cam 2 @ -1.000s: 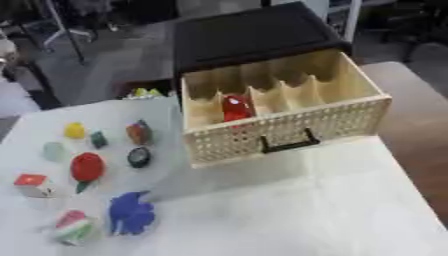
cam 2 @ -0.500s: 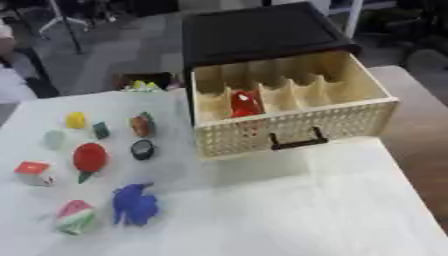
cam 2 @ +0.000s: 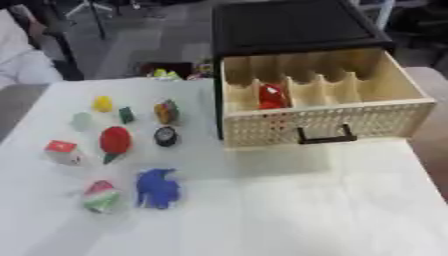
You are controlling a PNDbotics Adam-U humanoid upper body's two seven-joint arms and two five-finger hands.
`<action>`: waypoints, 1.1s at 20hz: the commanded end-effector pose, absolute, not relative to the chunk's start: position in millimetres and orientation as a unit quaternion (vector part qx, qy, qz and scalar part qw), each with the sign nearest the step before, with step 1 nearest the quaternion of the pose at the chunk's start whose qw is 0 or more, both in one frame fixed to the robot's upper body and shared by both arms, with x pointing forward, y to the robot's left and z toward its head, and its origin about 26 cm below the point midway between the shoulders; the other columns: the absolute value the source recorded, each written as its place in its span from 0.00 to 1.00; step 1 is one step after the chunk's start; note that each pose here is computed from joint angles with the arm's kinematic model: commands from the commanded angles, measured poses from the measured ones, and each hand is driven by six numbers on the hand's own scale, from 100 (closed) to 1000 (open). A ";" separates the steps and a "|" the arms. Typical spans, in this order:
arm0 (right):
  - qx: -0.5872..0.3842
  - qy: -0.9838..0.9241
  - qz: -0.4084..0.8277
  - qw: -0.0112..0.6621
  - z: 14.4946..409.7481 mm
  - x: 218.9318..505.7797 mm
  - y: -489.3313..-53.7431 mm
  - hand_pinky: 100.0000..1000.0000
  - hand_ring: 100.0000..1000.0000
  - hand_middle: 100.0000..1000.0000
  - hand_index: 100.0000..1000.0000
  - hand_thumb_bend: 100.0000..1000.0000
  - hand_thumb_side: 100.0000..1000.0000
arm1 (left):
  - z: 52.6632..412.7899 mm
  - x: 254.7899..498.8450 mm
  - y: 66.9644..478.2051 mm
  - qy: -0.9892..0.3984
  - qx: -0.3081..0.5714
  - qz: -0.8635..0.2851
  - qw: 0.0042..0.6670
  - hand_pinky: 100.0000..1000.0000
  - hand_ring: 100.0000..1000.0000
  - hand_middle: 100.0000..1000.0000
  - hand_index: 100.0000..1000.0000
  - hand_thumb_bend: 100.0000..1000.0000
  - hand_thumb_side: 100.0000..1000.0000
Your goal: Pick up objects from table and place into drawer.
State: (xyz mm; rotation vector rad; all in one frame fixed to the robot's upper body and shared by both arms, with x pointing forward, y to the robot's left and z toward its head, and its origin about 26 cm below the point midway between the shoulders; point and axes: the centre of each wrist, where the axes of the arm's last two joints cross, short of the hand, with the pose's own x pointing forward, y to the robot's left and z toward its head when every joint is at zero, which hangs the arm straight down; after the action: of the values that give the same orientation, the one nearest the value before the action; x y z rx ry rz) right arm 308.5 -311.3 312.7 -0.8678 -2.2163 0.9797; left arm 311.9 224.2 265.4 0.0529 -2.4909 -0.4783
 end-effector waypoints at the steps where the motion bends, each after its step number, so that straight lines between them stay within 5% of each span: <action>1: -0.335 -0.799 0.422 0.267 322.3 308.8 -317.0 0.00 0.37 0.42 0.75 0.42 1.00 | 261.0 308.6 230.8 -0.941 0.023 -0.156 0.298 0.32 0.63 0.63 0.76 0.00 1.00; 9: -0.291 -0.740 0.531 0.292 312.1 316.3 -320.3 0.00 0.40 0.43 0.76 0.49 1.00 | 230.8 306.1 238.6 -0.925 0.031 -0.121 0.358 0.32 0.62 0.62 0.75 0.00 1.00; 22: -0.177 -0.651 0.648 0.352 304.9 325.9 -304.7 0.00 0.44 0.49 0.79 0.55 0.74 | 211.6 303.2 236.1 -0.908 0.029 -0.123 0.400 0.32 0.62 0.61 0.75 0.00 1.00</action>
State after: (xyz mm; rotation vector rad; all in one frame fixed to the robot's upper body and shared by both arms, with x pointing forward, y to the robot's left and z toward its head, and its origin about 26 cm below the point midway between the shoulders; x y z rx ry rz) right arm 327.7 -302.2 294.6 -0.4395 -1.7046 1.6533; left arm 305.4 235.7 205.1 0.0635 -2.2756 -0.2988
